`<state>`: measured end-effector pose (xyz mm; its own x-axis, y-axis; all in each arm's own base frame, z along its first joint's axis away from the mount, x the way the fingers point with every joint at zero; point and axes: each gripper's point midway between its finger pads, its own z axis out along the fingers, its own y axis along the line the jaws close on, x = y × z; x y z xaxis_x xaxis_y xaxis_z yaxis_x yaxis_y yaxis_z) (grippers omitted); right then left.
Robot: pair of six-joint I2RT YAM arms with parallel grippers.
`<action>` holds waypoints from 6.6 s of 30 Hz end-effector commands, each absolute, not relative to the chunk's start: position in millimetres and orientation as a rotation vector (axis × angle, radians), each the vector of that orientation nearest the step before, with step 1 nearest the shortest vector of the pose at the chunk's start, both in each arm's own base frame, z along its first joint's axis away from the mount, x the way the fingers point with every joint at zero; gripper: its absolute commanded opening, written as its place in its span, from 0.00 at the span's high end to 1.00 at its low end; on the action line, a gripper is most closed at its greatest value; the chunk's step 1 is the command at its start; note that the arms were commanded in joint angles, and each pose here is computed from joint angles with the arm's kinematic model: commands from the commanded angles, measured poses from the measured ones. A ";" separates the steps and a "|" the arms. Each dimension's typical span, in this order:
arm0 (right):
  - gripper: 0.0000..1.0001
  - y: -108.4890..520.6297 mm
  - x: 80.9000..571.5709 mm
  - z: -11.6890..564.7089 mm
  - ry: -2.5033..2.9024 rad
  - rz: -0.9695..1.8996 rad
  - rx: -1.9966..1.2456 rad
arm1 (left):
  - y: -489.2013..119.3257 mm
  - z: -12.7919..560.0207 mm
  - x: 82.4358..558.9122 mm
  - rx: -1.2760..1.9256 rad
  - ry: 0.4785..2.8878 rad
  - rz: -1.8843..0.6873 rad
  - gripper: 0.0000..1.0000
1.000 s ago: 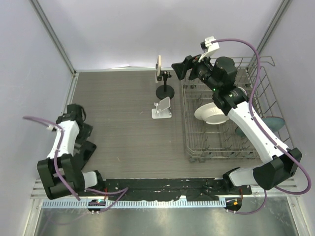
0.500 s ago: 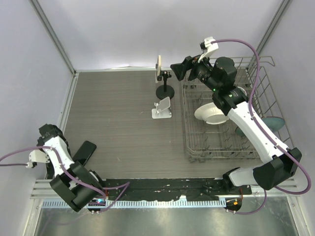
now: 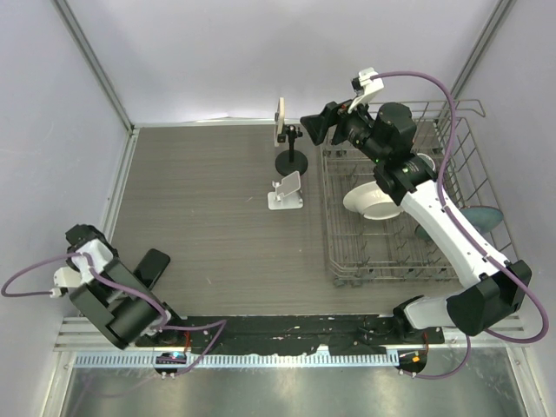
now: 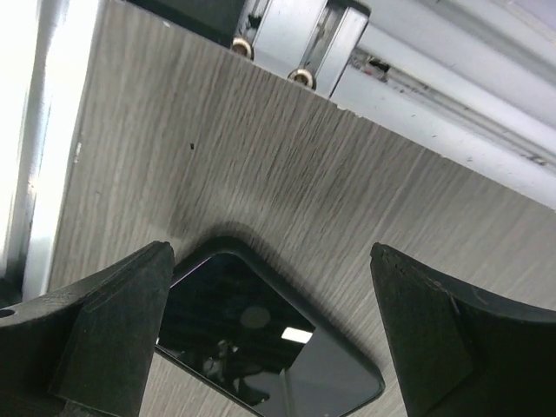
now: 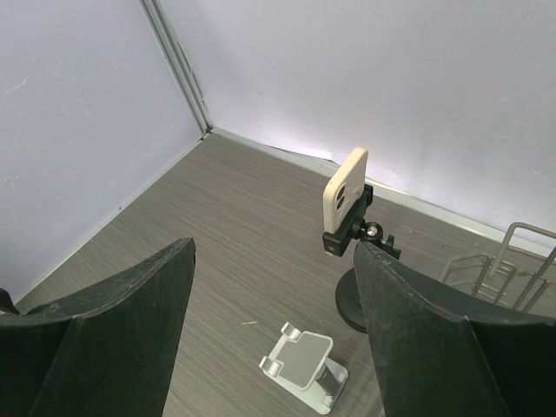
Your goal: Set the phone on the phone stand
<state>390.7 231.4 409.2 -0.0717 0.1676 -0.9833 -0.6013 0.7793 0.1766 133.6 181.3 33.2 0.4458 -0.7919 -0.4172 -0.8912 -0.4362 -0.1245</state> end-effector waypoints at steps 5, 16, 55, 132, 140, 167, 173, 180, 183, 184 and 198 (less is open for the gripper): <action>0.21 225.1 380.5 441.5 1.417 0.658 -0.360 | 173.8 15.7 139.6 -2.490 1.607 0.407 0.05; 0.21 226.2 381.3 441.9 1.415 0.669 -0.357 | 115.3 3.0 138.5 -2.579 1.712 0.241 0.17; 0.21 228.7 383.0 437.4 1.417 0.661 -0.388 | -78.5 90.0 291.8 0.645 2.530 0.104 0.00; 0.21 229.3 387.7 435.1 1.423 0.680 -0.366 | -76.8 31.8 264.1 0.767 2.852 -0.257 1.00; 0.21 235.0 391.4 431.6 1.439 0.707 -0.367 | -68.7 63.6 271.1 0.699 2.741 -0.159 0.28; 0.21 228.4 374.6 443.0 1.382 0.698 -0.393 | -34.5 9.6 246.9 0.777 2.973 0.011 0.00; 0.21 228.1 375.9 441.7 1.384 0.694 -0.390 | -49.7 -1.7 239.0 0.789 3.045 -0.190 0.08; 0.21 226.3 376.8 442.0 1.384 0.682 -0.384 | -60.1 -13.3 234.0 0.802 3.079 -0.294 0.14; 0.21 226.3 377.4 441.8 1.384 0.681 -0.383 | -61.4 -14.9 237.6 0.799 3.072 -0.297 0.23; 0.21 225.8 378.3 441.2 1.387 0.680 -0.380 | -60.7 -15.3 237.8 0.794 3.071 -0.289 0.29; 0.21 236.4 394.9 434.6 1.433 0.745 -0.319 | -73.4 30.5 265.0 0.700 2.853 -0.289 1.00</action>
